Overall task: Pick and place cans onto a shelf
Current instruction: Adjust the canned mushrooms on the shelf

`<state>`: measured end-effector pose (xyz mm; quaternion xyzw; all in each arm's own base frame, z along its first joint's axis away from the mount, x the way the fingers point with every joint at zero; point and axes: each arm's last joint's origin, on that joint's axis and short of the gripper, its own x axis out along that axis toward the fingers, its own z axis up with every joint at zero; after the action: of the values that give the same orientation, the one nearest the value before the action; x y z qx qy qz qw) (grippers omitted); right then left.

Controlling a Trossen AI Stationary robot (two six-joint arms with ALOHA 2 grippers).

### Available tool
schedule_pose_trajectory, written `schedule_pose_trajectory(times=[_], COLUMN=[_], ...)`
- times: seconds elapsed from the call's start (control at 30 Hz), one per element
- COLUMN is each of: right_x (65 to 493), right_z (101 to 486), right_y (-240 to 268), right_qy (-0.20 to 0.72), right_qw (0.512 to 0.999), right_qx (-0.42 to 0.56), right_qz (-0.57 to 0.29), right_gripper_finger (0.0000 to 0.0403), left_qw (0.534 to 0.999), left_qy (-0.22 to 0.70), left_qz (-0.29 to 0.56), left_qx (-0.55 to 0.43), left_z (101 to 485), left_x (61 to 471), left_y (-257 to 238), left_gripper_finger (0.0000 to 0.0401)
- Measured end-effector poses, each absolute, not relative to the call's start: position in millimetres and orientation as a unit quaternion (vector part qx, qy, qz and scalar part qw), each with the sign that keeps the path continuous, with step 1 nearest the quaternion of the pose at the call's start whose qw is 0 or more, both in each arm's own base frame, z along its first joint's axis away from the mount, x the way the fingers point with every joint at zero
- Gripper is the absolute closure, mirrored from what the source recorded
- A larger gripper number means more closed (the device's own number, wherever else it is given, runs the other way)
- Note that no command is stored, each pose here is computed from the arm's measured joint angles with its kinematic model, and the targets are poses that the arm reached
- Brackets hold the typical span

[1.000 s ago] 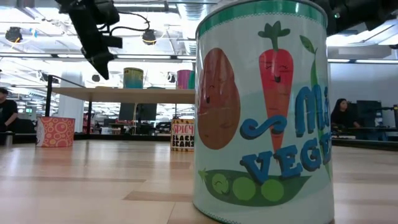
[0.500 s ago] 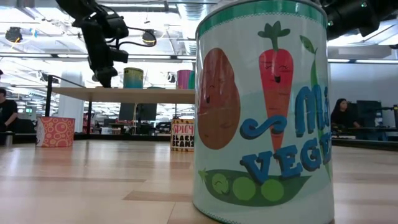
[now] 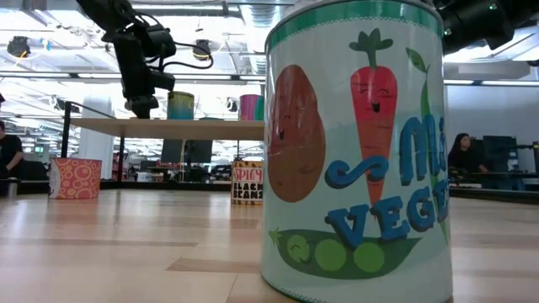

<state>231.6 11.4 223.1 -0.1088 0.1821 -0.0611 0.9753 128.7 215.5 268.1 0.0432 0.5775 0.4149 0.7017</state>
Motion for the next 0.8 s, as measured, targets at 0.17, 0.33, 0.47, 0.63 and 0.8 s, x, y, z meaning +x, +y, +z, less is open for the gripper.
schedule_pose_trajectory(times=[0.17,0.33,0.47,0.63,0.8], right_x=[232,232,232,232,232], right_z=[223,223,223,223,223], right_y=[11,11,11,11,11], right_qy=[0.182,0.182,0.182,0.182,0.182], right_qw=[0.975,0.975,0.975,0.975,0.975], right_qx=[-0.109,-0.109,-0.109,-0.109,-0.109], right_qz=[-0.061,-0.061,-0.061,-0.061,-0.061], right_gripper_finger=[0.0389,0.0385,0.0381,0.0386,0.039], left_qw=[0.705,0.701,0.705,0.71,0.779], left_qy=[0.578,0.588,0.583,0.573,0.516], left_qz=[0.409,0.401,0.403,0.41,0.355], left_qx=[0.045,0.034,0.027,0.006,-0.018], left_z=[268,278,305,342,367], left_x=[129,128,123,108,96], left_y=[215,214,205,181,139], left_gripper_finger=[0.0392,0.0397,0.04,0.0401,0.0401])
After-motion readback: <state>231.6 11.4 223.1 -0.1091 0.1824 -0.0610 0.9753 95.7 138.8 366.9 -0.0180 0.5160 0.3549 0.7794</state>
